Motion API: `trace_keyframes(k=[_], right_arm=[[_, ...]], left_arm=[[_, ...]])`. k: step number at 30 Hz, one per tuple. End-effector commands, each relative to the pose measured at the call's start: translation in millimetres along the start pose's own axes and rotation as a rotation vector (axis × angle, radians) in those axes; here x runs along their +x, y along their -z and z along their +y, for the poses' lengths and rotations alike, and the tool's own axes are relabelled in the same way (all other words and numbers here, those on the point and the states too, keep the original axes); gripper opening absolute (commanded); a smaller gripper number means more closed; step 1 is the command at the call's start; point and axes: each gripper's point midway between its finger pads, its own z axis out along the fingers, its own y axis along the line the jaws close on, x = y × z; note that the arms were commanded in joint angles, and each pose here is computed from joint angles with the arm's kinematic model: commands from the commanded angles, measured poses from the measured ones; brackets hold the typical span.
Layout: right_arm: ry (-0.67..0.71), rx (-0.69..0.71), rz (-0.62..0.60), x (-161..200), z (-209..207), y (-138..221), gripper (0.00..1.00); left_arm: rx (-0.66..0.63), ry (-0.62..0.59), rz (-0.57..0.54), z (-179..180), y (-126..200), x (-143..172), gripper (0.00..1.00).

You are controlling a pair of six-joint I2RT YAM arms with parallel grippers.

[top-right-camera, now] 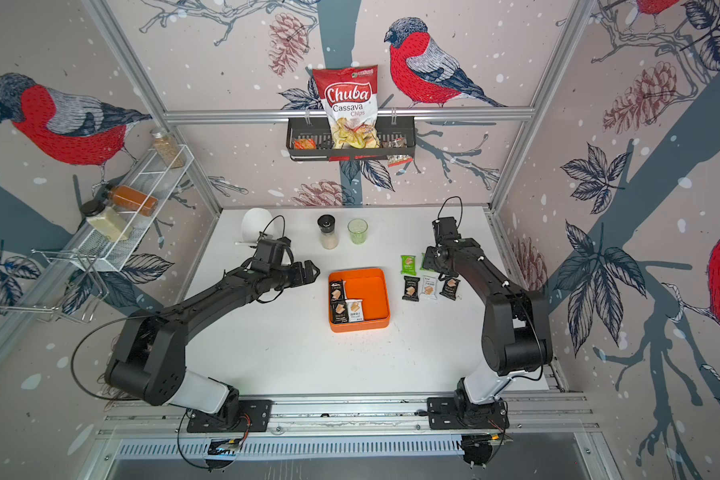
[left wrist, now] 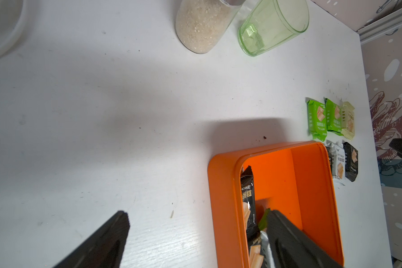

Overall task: Take the cookies out of the storage box
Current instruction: Place the cookie at the center of the board, then pick up the cookie from the storage box.

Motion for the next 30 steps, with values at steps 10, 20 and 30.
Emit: trace_keyframes(k=[10,20,30], right_arm=[[0.020,-0.172,-0.054,-5,73,31,0.66],[-0.012,-0.225,-0.095,11,44,46,0.66],[-0.060,-0.274,-0.159,20,24,57,0.67]], left_arm=[[-0.060,0.034,-0.013,-37,8,2,0.96],[-0.189,0.016,0.028,-71,12,51,0.92],[-0.302,-0.093,0.083,-96,-2,69,0.75]])
